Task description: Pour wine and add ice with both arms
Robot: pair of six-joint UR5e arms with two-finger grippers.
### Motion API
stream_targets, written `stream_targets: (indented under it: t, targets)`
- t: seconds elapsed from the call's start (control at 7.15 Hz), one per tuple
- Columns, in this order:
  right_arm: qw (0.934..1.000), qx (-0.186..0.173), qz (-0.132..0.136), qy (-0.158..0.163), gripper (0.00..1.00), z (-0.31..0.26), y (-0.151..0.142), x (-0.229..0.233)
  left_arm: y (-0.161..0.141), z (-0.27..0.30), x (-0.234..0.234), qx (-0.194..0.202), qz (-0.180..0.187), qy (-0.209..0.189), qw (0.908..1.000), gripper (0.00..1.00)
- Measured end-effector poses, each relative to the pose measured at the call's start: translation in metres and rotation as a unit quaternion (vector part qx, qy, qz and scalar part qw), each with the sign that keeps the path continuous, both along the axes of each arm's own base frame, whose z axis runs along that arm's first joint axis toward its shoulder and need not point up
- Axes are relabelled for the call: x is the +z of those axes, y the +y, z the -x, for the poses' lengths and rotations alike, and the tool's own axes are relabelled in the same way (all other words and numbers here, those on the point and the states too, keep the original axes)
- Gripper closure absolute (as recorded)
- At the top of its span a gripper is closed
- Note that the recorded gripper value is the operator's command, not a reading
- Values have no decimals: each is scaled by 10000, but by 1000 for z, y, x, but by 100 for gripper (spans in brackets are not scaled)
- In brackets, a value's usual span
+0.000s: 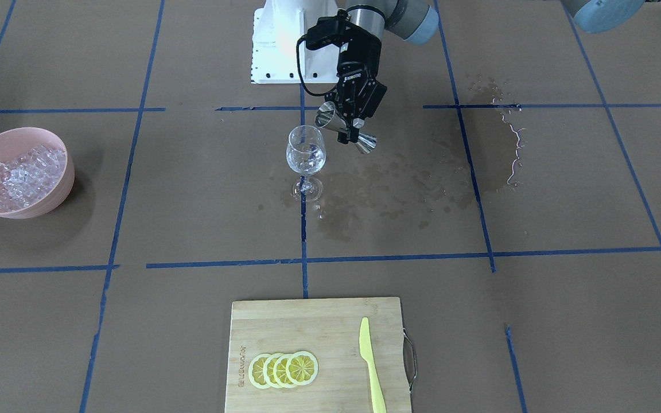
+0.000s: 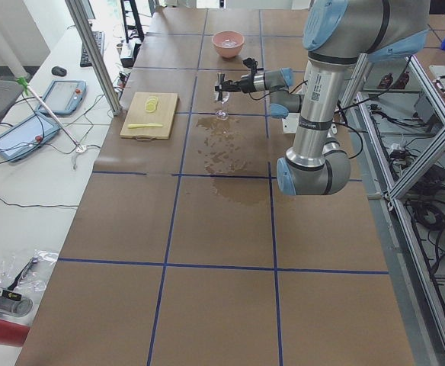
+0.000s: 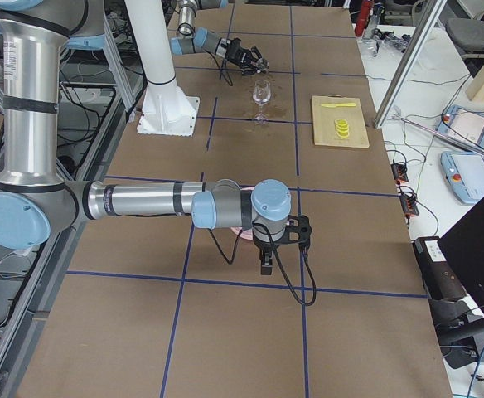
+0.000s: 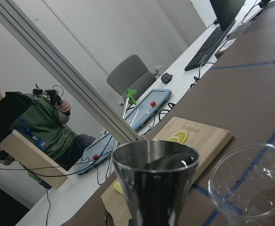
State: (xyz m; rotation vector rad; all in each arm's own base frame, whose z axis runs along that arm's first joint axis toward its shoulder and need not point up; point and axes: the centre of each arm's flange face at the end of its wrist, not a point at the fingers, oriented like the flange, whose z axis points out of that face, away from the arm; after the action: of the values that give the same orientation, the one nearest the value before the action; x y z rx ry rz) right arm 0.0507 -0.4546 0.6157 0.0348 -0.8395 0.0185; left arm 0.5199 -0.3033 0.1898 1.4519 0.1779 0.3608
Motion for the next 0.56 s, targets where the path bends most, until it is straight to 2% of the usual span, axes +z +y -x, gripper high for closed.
stream_targets:
  t: [0.56]
  targets:
    - [10000,-1,6,-49,0,1,0,-1,-13,-6,-6,-12,-111,-1179,9930,100]
